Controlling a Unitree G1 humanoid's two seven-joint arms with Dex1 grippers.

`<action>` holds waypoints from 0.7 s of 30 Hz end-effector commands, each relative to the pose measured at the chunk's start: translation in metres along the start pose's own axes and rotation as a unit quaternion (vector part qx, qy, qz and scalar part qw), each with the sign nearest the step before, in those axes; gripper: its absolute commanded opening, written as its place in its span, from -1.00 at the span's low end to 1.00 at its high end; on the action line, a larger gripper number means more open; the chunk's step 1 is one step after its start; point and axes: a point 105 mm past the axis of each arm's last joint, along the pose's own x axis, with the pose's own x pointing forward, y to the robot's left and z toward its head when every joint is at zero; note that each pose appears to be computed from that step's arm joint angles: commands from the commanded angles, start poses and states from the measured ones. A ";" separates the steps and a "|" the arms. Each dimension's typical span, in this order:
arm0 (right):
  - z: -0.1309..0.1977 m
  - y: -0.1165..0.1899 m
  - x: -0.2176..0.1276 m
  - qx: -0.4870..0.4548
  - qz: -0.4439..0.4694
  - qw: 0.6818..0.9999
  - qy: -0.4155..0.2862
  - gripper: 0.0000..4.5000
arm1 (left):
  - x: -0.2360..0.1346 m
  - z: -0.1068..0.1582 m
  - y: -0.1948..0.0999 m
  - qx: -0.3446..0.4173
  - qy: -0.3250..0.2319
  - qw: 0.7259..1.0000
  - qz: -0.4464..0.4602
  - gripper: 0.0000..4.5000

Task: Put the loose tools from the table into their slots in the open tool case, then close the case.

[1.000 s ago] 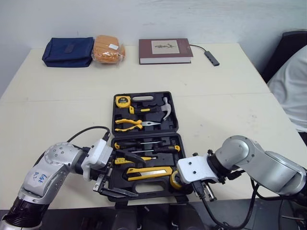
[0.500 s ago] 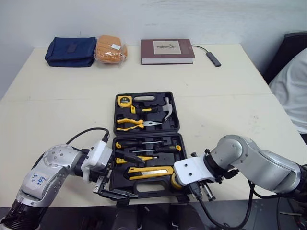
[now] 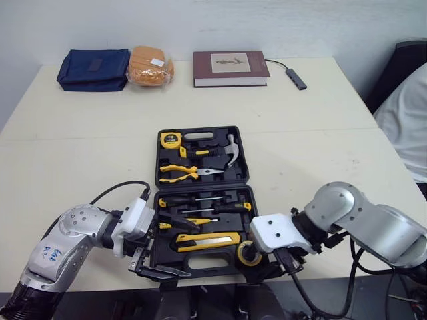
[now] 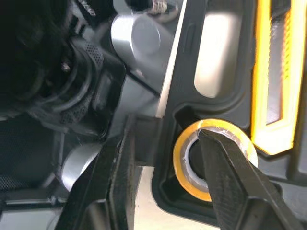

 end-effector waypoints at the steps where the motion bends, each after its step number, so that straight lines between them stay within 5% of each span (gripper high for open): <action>1: 0.004 -0.003 -0.013 -0.016 -0.027 0.999 -0.041 -0.02 | -0.001 0.008 -0.003 0.022 0.000 1.000 -0.003 1.00; 8: 0.008 -0.006 -0.023 -0.051 -0.092 0.977 -0.186 -0.02 | -0.004 0.006 -0.001 0.031 0.002 0.999 0.008 1.00; 18: 0.004 -0.004 -0.006 -0.071 -0.140 0.950 -0.270 -0.02 | -0.007 0.004 0.003 0.037 0.001 0.999 0.015 1.00; 21: -0.005 -0.003 -0.001 -0.060 -0.141 0.950 -0.272 -0.58 | -0.008 0.003 0.005 0.037 0.001 0.999 0.017 1.00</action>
